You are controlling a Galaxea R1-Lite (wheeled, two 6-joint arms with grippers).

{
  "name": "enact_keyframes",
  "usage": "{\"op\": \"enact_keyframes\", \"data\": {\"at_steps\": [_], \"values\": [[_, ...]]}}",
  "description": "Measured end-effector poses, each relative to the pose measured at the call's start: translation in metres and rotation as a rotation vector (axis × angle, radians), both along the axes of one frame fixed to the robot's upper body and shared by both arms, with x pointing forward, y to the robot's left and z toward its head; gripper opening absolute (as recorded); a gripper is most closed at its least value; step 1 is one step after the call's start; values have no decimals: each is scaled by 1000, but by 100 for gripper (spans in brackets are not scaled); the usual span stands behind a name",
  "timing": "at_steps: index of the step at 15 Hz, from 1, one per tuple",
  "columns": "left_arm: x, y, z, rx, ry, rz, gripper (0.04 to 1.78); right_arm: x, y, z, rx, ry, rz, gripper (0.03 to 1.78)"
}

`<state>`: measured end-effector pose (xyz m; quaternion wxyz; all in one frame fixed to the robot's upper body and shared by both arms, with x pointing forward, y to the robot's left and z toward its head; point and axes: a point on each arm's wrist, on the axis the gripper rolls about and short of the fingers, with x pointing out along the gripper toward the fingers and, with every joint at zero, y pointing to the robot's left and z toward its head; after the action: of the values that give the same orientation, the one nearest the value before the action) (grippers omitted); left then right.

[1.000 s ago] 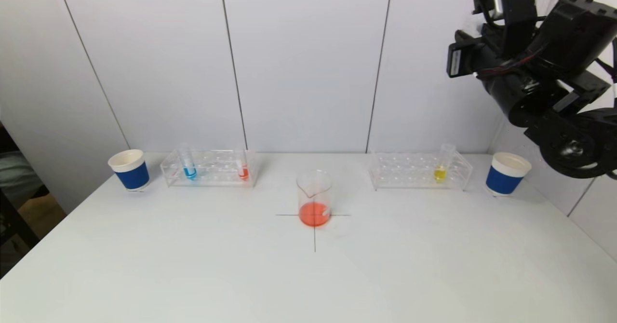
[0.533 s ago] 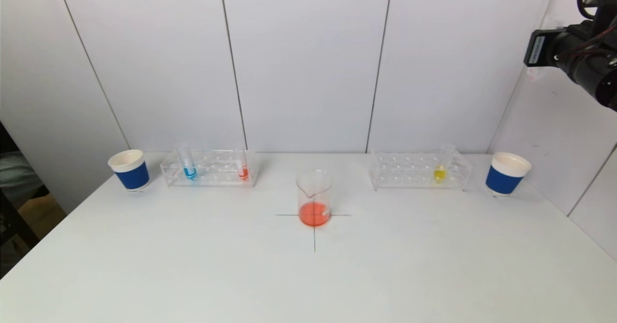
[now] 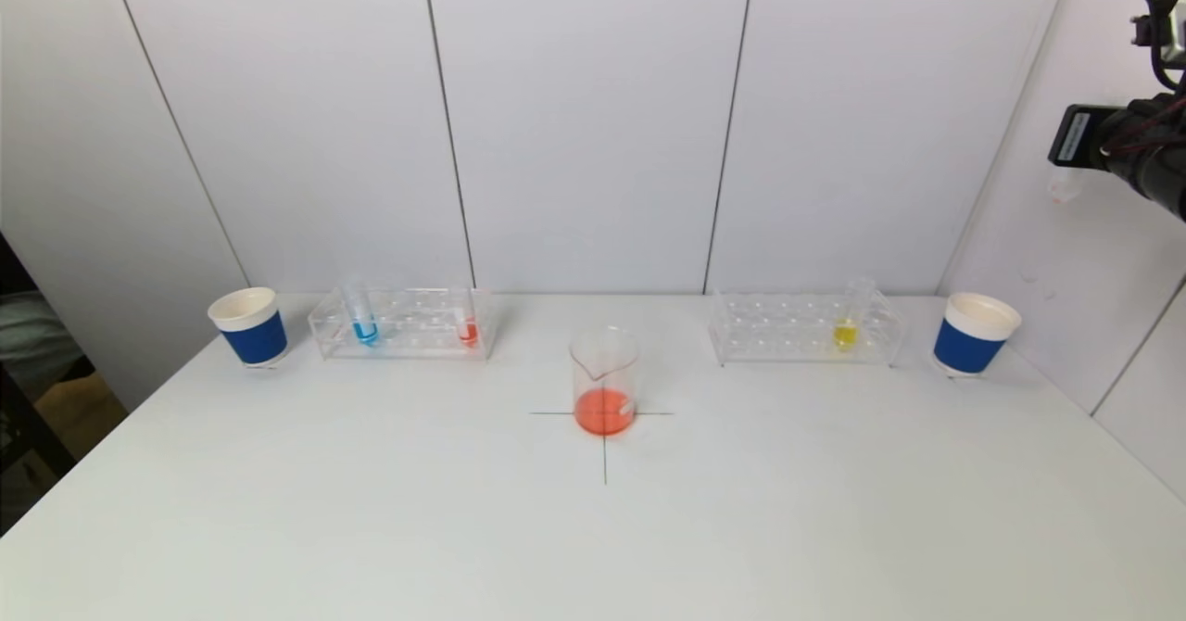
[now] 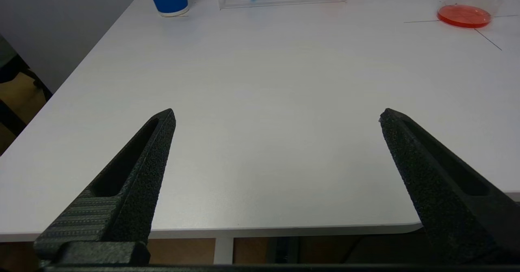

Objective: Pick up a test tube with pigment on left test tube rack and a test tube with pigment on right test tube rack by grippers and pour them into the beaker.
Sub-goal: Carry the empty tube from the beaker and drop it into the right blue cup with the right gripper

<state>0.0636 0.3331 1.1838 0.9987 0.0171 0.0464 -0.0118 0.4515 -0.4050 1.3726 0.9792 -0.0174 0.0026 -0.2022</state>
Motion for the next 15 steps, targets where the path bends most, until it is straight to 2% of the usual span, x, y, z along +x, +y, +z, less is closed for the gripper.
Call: {"op": "enact_keyframes", "data": {"at_steps": [4,9,13,15], "values": [[0,0,0,0,0,0,176,15,-19,-27,52,44,-34,47],[0,0,0,0,0,0,176,28,-26,-66,98,113,-27,47],[0,0,0,0,0,0,176,38,-29,-92,103,111,-27,47],[0,0,0,0,0,0,176,42,-29,-105,108,135,-28,47]]}}
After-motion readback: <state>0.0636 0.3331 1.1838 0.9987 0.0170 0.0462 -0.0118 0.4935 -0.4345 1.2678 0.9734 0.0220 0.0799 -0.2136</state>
